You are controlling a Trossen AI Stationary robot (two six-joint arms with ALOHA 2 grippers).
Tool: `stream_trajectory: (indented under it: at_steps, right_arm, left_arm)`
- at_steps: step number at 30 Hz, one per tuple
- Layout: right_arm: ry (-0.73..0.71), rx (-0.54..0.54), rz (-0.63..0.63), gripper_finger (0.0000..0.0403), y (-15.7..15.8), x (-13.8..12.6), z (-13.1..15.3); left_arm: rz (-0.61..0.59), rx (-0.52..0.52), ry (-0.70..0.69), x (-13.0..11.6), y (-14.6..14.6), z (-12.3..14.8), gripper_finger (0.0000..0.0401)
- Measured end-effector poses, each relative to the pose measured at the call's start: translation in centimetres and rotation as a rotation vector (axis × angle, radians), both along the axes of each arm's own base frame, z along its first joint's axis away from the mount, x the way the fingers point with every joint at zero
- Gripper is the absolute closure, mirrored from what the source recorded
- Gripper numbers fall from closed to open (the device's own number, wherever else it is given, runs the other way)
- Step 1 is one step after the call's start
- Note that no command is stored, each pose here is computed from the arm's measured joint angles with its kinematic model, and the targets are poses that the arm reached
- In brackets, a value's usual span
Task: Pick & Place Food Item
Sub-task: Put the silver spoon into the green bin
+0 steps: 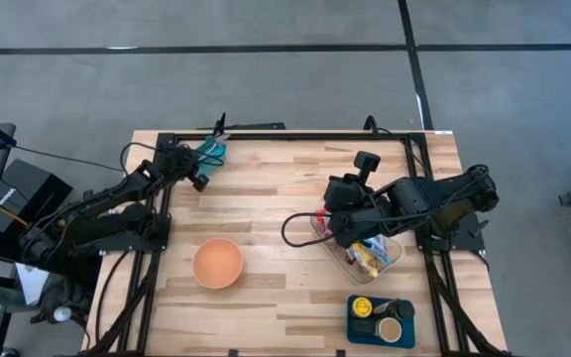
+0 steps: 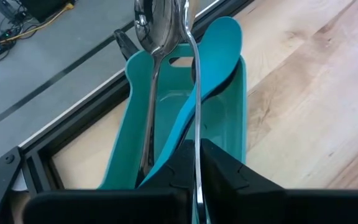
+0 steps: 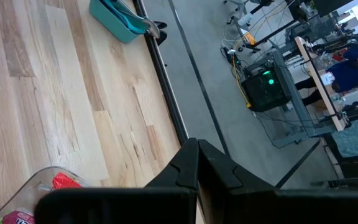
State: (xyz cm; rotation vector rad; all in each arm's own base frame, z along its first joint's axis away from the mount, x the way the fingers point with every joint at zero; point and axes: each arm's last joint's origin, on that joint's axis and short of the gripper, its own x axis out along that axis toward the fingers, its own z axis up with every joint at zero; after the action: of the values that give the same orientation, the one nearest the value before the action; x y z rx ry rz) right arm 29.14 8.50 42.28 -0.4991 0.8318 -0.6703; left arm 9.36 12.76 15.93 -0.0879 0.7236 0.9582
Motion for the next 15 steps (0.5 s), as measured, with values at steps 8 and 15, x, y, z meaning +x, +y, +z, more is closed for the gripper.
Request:
stream_trajectory:
  at_steps: [8, 15]
  right_arm:
    - [-0.002, 0.001, 0.000, 0.0403, 0.00, 0.01, 0.01]
    - [-0.002, 0.001, 0.000, 0.0403, 0.00, 0.01, 0.00]
  left_arm:
    - [0.002, 0.001, 0.001, -0.01, 0.00, 0.00, 0.0385]
    - [0.004, 0.001, 0.002, -0.02, 0.00, 0.00, 0.0371]
